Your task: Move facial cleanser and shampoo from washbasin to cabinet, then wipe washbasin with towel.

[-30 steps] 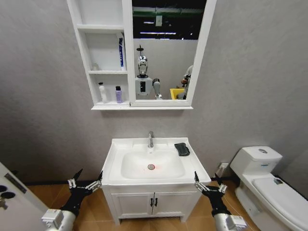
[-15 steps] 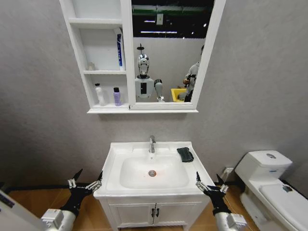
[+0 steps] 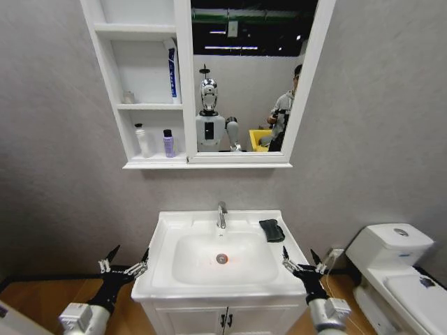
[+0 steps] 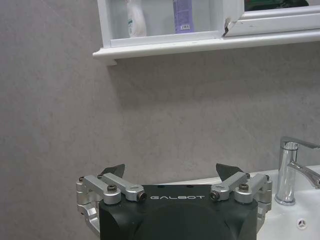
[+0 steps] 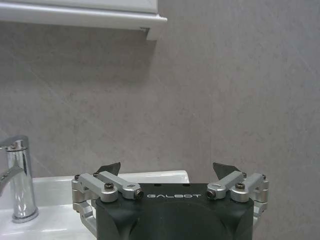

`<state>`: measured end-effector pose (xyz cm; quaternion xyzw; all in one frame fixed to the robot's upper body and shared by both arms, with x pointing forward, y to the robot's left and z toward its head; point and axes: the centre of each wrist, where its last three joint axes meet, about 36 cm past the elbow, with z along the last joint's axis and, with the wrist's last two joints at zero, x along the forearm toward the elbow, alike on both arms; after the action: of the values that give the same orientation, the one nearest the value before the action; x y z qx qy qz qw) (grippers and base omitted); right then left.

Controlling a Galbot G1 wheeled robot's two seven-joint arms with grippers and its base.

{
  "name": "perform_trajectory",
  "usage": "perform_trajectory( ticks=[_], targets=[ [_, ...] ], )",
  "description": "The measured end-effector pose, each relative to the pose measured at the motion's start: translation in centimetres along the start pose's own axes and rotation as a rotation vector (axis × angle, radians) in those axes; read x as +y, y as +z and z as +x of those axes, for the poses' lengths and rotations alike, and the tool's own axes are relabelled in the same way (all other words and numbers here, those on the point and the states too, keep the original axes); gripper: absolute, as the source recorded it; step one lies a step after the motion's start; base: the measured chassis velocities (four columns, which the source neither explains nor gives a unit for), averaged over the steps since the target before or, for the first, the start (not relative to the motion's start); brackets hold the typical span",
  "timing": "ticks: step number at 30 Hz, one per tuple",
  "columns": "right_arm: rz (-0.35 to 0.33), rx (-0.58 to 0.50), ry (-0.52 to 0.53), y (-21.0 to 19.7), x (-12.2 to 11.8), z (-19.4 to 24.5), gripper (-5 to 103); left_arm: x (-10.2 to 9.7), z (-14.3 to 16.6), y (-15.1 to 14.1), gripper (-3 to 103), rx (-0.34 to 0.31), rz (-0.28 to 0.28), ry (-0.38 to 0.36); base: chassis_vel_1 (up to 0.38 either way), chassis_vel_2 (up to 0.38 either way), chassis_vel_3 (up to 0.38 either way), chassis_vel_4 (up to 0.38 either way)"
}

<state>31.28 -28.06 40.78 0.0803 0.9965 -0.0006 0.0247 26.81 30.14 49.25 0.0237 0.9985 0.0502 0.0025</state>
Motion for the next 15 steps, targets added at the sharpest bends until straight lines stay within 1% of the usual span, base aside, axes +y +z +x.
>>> perform_trajectory(
  ticks=[1, 2, 4, 5, 8, 9, 10, 12, 13, 15],
  targets=[
    [0.006, 0.034, 0.012, -0.6, 0.4, -0.4, 100, 0.0, 0.0, 0.0, 100, 0.000, 0.000, 0.000, -0.078, 0.084, 0.085, -0.053],
    [0.006, 0.034, 0.012, -0.6, 0.4, -0.4, 100, 0.0, 0.0, 0.0, 100, 0.000, 0.000, 0.000, -0.078, 0.084, 0.085, -0.053],
    [0.007, 0.098, 0.026, -1.9, 0.6, -1.3, 100, 0.0, 0.0, 0.0, 100, 0.000, 0.000, 0.000, -0.039, 0.014, 0.007, -0.010],
    [0.007, 0.098, 0.026, -1.9, 0.6, -1.3, 100, 0.0, 0.0, 0.0, 100, 0.000, 0.000, 0.000, 0.000, 0.000, 0.000, 0.000],
    [-0.042, 0.196, 0.033, -2.6, -1.6, -4.5, 100, 0.0, 0.0, 0.0, 100, 0.000, 0.000, 0.000, 0.051, -0.016, -0.030, 0.008],
    [-0.042, 0.196, 0.033, -2.6, -1.6, -4.5, 100, 0.0, 0.0, 0.0, 100, 0.000, 0.000, 0.000, 0.077, -0.024, -0.047, 0.034],
    [-0.051, 0.219, 0.036, -2.5, -2.5, -5.3, 100, 0.0, 0.0, 0.0, 100, 0.000, 0.000, 0.000, 0.064, -0.023, -0.047, 0.053],
    [-0.037, 0.245, 0.046, -2.0, -4.8, -6.6, 100, 0.0, 0.0, 0.0, 100, 0.000, 0.000, 0.000, 0.032, -0.013, -0.022, 0.027],
    [-0.037, 0.245, 0.046, -2.0, -4.8, -6.6, 100, 0.0, 0.0, 0.0, 100, 0.000, 0.000, 0.000, 0.000, 0.000, 0.000, 0.000],
    [-0.019, 0.255, 0.049, -1.3, -5.9, -8.1, 100, 0.0, 0.0, 0.0, 100, 0.000, 0.000, 0.000, 0.000, 0.000, 0.000, 0.000]
  ],
)
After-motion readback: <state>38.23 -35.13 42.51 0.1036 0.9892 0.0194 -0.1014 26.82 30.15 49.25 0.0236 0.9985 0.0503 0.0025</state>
